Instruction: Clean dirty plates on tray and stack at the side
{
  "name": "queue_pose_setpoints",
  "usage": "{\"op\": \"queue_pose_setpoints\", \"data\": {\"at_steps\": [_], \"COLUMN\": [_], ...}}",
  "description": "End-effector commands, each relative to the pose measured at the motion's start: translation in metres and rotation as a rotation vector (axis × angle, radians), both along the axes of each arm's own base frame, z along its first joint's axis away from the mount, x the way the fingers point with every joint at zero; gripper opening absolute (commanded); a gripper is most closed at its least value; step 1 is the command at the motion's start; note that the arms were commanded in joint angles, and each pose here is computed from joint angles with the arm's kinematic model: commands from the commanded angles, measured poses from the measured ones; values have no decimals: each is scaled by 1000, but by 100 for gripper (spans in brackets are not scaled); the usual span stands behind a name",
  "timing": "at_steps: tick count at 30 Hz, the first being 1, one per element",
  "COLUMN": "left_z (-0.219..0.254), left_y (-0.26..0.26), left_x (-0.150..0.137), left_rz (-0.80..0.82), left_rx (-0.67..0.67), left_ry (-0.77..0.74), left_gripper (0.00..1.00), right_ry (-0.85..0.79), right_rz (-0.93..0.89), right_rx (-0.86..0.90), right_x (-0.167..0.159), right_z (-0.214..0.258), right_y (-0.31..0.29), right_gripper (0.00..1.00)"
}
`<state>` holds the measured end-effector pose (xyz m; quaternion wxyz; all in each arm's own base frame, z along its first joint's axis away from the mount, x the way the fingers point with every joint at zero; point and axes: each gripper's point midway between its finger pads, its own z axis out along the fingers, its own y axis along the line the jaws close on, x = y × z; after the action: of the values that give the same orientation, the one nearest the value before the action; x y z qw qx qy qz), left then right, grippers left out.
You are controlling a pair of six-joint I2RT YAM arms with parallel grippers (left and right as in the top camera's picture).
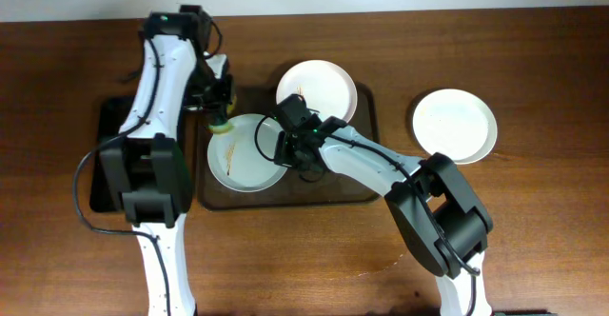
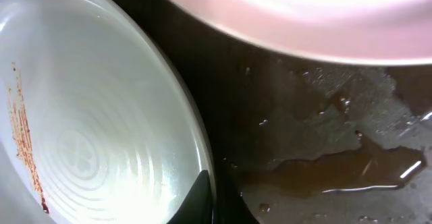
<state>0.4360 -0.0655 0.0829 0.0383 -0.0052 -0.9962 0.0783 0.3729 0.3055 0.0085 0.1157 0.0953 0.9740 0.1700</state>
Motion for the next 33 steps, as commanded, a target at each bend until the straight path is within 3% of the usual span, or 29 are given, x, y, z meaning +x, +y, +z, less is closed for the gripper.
{"op": "queue_pose_setpoints", "data": {"at_steps": [1,2,5,8,12,14,15,17,18,19,21,23,24,26,27,29,30,31,33], "left_z": [-49,-82,-123,-128,-107,-116,-127,-124,-121,-122,-132,-130,-125,-119,-119,-115,-109,-105,-109], "left_y": [-15,-10,-6,-2,28,25,4,-48,-63,-62,-28,38,54,57,37,-38,-61,-78,-82], "left_x": [-27,-41,-52,-68,-121,-102,-72,-45,-28,-23,-22,-41,-53,-74,-90,-94,-90,-79,-58], "left_rz": [-77,-90,-90,-94,-97,-76,-78,-202,-232,-232,-114,90,121,100,26,-251,-305,-314,-307], "left_rx": [38,79,91,104,250,241,133,-180,-262,-256,-53,349,448,469,360,-148,-297,-396,-399], "left_ry": [86,117,106,156,391,307,175,36,-52,-70,-39,46,84,169,247,236,190,126,36], "left_gripper": [1,1,1,1,1,1,1,1,1,1,1,1,1,1,1,1,1,1,1], "right_ry": [27,27,27,26,22,21,21,22,22,22,21,21,21,21,21,21,21,21,21], "right_rz": [-24,-24,-24,-24,-21,-20,-20,-20,-20,-20,-20,-20,-20,-19,-19,-19,-19,-19,-19], "right_rx": [-11,-11,-11,-10,-9,-5,-5,-5,-5,-5,-5,-5,-5,-5,-5,-5,-5,-5,-5], "right_x": [4,4,4,4,5,5,5,5,5,5,5,5,5,5,5,5,5,5,5], "right_z": [-12,-12,-12,-12,-11,-11,-11,-11,-11,-11,-11,-11,-11,-11,-11,-11,-11,-11,-11], "right_y": [-9,-9,-9,-9,-8,-7,-7,-8,-8,-8,-7,-7,-7,-7,-7,-7,-7,-8,-8], "right_gripper": [4,4,4,4,4,4,4,4,4,4,4,4,4,4,4,4,4,4,4]}}
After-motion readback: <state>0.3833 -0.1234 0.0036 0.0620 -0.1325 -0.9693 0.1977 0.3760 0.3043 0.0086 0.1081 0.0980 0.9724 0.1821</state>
